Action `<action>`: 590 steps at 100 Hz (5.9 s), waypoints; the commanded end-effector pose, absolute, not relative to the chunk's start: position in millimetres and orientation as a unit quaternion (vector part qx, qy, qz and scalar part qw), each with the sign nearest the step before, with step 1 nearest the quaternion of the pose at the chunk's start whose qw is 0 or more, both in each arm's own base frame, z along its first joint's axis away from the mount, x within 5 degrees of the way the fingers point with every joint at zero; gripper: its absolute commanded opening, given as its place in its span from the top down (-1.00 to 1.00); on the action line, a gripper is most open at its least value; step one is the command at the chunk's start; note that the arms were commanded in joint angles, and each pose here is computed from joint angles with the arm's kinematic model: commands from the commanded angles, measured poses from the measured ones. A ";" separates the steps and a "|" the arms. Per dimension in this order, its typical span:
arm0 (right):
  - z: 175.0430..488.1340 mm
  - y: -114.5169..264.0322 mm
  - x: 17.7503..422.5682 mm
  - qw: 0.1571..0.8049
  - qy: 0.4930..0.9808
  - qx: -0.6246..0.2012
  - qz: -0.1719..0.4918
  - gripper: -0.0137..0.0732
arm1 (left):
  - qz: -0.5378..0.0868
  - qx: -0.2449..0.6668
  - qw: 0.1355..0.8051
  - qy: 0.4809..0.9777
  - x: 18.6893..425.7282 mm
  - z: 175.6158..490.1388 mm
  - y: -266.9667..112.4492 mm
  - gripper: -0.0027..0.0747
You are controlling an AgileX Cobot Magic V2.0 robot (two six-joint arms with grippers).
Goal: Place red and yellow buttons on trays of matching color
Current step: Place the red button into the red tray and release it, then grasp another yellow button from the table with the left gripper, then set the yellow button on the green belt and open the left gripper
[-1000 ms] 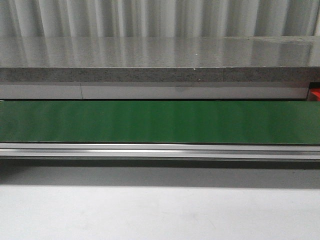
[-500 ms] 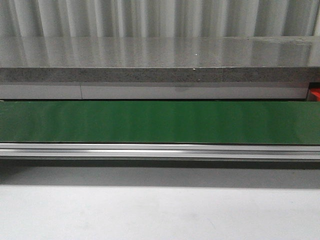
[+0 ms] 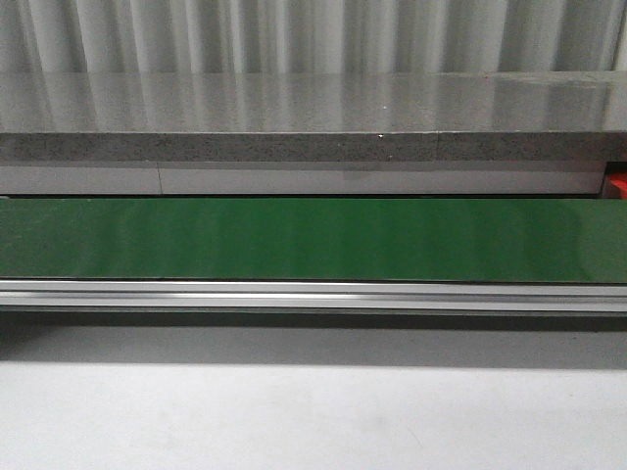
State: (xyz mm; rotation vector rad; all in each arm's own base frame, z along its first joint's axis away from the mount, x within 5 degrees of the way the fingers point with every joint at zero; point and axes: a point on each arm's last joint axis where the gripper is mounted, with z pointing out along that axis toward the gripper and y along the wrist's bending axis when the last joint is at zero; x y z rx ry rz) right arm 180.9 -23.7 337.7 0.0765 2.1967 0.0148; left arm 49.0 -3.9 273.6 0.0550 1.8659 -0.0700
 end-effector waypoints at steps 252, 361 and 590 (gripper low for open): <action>350.3 -16.6 154.6 0.523 0.852 0.039 0.014 0.84 | 0.047 -0.358 0.296 0.884 262.3 262.2 92.0 -0.39; 350.3 -16.6 154.6 0.523 0.852 0.039 0.014 0.84 | 0.048 -0.341 0.214 0.914 291.6 207.2 110.9 0.99; 350.3 -16.6 154.6 0.523 0.852 0.039 0.014 0.84 | -0.071 0.012 0.357 0.931 292.7 373.2 11.7 -0.68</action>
